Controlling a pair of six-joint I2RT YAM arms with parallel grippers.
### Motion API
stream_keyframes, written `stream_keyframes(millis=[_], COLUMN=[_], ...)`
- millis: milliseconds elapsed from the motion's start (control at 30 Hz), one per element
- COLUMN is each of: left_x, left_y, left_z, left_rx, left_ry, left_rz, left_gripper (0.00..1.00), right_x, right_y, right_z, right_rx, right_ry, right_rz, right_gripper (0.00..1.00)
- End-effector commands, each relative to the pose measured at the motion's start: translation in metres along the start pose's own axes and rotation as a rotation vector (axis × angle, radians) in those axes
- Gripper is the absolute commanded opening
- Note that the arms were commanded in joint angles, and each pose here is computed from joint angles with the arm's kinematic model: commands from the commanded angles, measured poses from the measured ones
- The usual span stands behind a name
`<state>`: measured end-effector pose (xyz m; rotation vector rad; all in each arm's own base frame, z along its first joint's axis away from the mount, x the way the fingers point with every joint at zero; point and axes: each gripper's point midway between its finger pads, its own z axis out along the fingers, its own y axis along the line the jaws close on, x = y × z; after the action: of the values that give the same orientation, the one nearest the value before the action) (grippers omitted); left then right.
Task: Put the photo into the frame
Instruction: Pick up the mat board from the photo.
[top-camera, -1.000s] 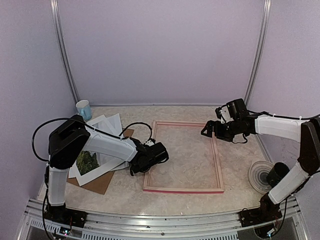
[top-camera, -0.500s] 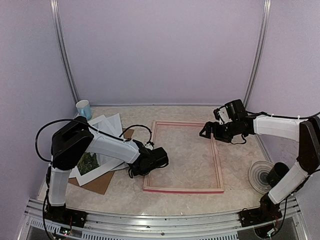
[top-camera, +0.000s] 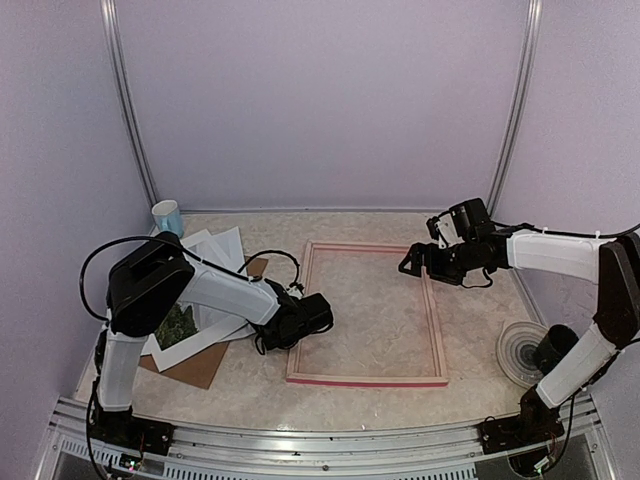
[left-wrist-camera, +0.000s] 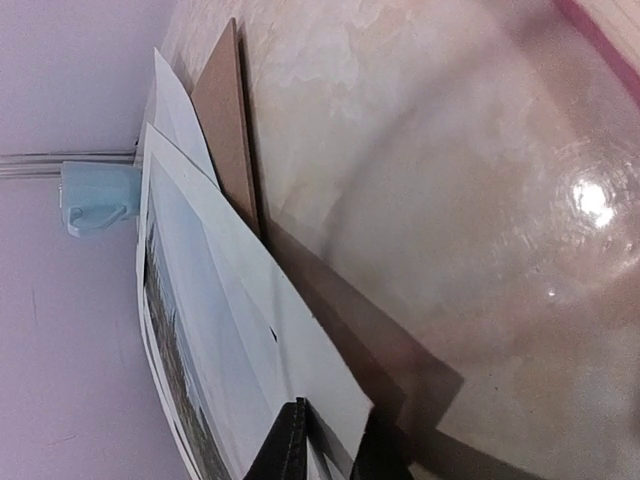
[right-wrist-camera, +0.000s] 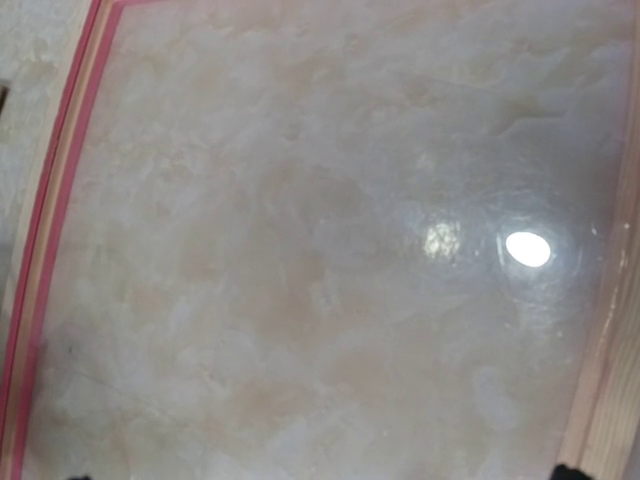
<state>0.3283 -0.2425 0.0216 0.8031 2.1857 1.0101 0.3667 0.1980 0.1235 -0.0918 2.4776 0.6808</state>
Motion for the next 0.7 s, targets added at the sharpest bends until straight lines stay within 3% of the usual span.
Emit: stream_keyframes(millis=[0, 200, 667], left_x=[0.001, -0.013, -0.031], left_y=[-0.005, 0.003, 0.024], left_z=[0.006, -0.006, -0.040], left_rx=[0.026, 0.026, 0.008], left_ry=[0.003, -0.037, -0.115], left_rz=[-0.020, -0.068, -0.155], left_gripper=[0.14, 0.09, 0.09], right_x=[-0.006, -0.006, -0.006], right_y=[0.008, 0.008, 0.010], right_z=[-0.001, -0.002, -0.003], right_rx=[-0.013, -0.013, -0.014], right_ry=[-0.012, -0.014, -0.018], right_rz=[-0.014, -0.014, -0.015], right_gripper=[0.99, 0.99, 0.99])
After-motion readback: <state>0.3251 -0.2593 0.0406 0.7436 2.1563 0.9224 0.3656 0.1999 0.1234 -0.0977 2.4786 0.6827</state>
